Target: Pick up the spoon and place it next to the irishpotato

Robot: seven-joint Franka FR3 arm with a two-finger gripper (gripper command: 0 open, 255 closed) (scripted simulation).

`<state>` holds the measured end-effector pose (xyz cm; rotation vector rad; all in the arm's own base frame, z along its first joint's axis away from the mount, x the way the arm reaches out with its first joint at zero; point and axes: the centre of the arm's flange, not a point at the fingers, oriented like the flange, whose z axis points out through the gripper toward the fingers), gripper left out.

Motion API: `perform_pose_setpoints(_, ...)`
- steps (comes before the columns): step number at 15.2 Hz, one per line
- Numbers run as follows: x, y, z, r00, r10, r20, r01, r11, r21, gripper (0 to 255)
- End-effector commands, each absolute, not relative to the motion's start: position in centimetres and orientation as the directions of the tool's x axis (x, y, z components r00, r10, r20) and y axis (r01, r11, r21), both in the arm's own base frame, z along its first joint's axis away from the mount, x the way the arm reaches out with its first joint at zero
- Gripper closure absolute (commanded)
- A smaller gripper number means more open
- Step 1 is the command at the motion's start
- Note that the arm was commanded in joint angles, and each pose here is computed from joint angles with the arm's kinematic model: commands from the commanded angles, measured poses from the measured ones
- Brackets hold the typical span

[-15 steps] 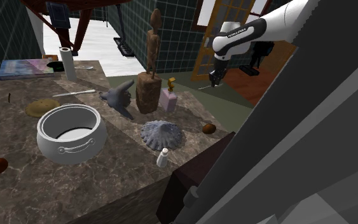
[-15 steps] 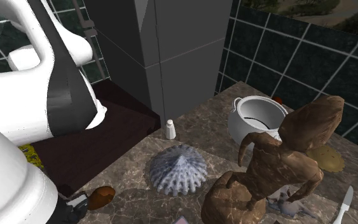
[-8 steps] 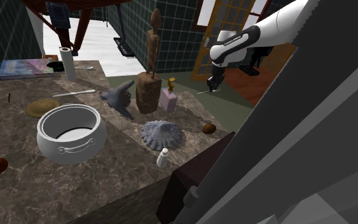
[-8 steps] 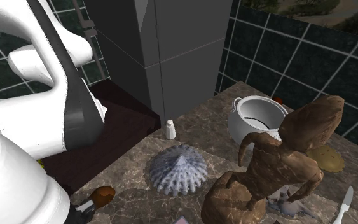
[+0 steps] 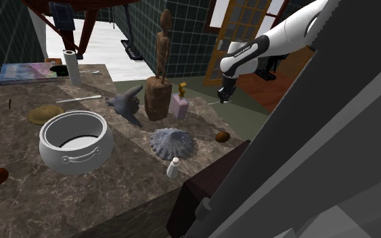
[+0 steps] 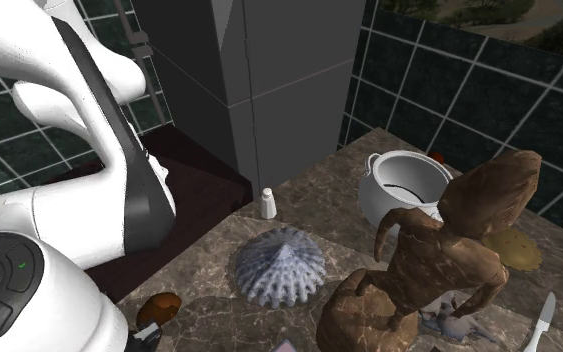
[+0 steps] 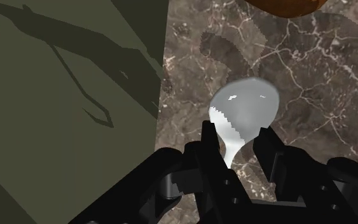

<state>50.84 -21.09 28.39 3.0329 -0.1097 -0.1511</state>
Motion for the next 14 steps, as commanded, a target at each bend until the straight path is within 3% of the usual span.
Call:
perform_pose_setpoints(1,50.9,-21.2,27.3,0.993,-0.077,-0.095,-0.067,-0.992,0.106,255)
perform_pose_setpoints(14,50.9,-21.2,20.4,0.993,-0.077,-0.095,-0.067,-0.992,0.106,255)
